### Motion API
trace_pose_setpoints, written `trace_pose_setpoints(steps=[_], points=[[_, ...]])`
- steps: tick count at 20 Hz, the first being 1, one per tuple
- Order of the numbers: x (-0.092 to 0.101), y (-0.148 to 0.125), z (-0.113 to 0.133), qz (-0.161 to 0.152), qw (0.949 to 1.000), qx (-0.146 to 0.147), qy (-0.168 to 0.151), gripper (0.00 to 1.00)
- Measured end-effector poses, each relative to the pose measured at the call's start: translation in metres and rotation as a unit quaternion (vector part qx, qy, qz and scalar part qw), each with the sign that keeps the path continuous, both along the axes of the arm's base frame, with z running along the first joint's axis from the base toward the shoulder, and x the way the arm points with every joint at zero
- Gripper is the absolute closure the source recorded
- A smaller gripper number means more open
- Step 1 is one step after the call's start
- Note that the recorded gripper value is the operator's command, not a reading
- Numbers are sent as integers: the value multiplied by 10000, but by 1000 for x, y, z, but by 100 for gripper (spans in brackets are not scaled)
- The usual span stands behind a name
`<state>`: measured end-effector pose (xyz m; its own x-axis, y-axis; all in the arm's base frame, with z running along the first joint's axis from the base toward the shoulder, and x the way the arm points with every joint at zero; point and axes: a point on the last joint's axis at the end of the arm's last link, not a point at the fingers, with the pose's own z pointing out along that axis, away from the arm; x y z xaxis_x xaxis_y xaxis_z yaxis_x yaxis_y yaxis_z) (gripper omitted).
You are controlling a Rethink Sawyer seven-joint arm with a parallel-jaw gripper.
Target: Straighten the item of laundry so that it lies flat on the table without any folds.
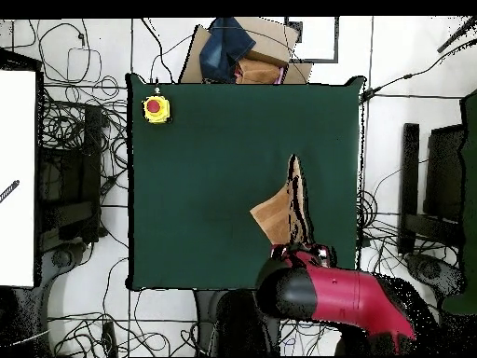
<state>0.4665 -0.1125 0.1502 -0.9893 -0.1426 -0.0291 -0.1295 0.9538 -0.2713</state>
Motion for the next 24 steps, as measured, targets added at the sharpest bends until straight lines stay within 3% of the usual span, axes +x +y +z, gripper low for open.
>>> trace_pose_setpoints(steps=[5, 11, 14, 16, 17, 21, 24], points=[[10, 32, 9, 355, 9993, -51, -98, 100], [11, 133, 16, 1311, 9913, -108, 17, 100], [5, 169, 15, 1522, 9883, -100, 71, 100], [1, 192, 14, 1596, 9871, -88, 102, 100], [-5, 220, 12, 1632, 9865, -55, 132, 100], [-16, 261, 9, 1495, 9886, 19, 175, 100], [-21, 277, 5, 1315, 9911, 70, 183, 100]])
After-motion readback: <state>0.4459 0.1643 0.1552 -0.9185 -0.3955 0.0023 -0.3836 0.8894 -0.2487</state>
